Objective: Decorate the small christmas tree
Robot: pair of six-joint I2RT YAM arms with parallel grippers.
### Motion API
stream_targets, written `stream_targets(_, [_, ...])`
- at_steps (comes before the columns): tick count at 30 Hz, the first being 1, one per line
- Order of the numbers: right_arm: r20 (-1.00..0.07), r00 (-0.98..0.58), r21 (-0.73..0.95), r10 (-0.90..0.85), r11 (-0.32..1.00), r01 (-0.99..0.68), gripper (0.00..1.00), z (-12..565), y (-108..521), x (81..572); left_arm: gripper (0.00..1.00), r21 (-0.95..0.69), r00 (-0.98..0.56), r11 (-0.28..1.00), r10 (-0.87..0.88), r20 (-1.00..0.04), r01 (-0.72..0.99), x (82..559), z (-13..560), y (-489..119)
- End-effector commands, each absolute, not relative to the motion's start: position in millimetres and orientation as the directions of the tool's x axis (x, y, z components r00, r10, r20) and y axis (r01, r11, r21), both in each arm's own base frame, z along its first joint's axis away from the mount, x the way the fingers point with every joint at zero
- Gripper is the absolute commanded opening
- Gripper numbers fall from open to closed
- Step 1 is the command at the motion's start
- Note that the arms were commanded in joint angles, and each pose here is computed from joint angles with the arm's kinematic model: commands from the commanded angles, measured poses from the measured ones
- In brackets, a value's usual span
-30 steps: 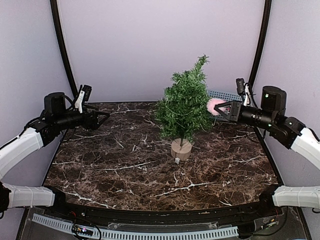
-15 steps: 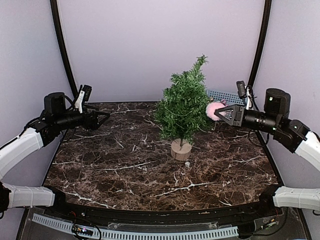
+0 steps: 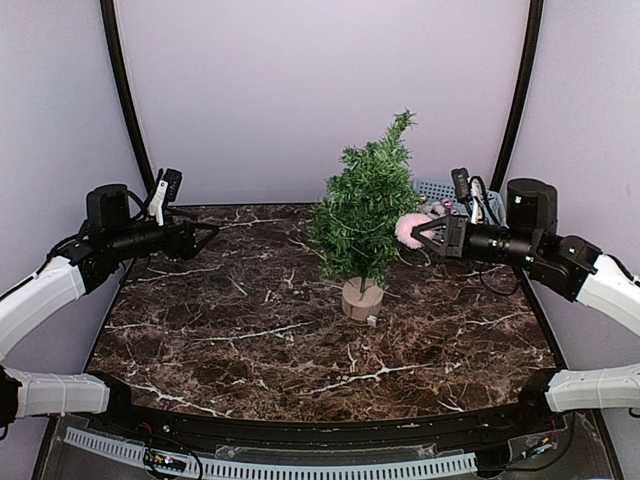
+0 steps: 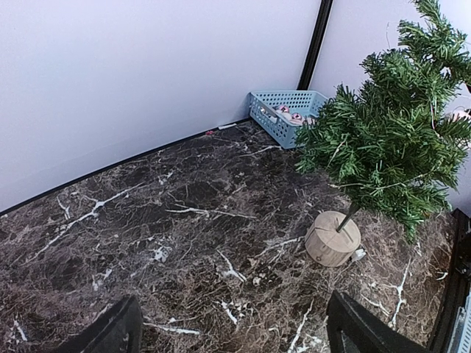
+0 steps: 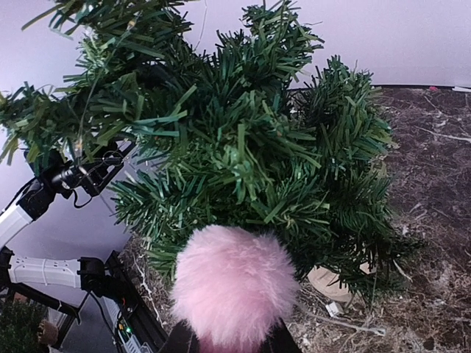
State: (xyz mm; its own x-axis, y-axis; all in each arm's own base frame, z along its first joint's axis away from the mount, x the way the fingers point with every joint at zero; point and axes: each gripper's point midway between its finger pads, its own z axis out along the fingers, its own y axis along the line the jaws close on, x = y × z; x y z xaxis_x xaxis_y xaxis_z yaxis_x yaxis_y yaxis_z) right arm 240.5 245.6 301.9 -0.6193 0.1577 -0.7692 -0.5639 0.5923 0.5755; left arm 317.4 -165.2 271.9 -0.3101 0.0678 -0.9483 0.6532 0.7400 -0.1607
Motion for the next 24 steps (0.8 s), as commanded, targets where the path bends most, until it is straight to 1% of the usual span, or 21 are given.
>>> stream_targets(1, [-0.799,-0.571,0.563,0.189,0.567,-0.601,0.00,326.5,257.0,248.8,0.89,-0.146,-0.279,0.729,0.064,-0.958,0.669,311.4,278.6,-167.4])
stream_targets(14, [-0.814,-0.546,0.545,0.199,0.584,-0.601,0.00,339.7,272.8,259.2,0.89,-0.144,-0.277,0.731,0.064,-0.959,0.667,311.0,279.8,-166.7])
stream_targets(20, [-0.802,-0.567,0.536,0.188,0.645,-0.545,0.00,321.3,273.9,273.0,0.89,-0.144,-0.276,0.731,0.064,-0.959,0.667,310.7,280.5,-166.8])
stream_targets(24, [-0.791,-0.583,0.541,0.185,0.658,-0.524,0.00,310.9,275.0,276.2,0.89,-0.144,-0.277,0.732,0.064,-0.959,0.666,310.4,280.1,-166.5])
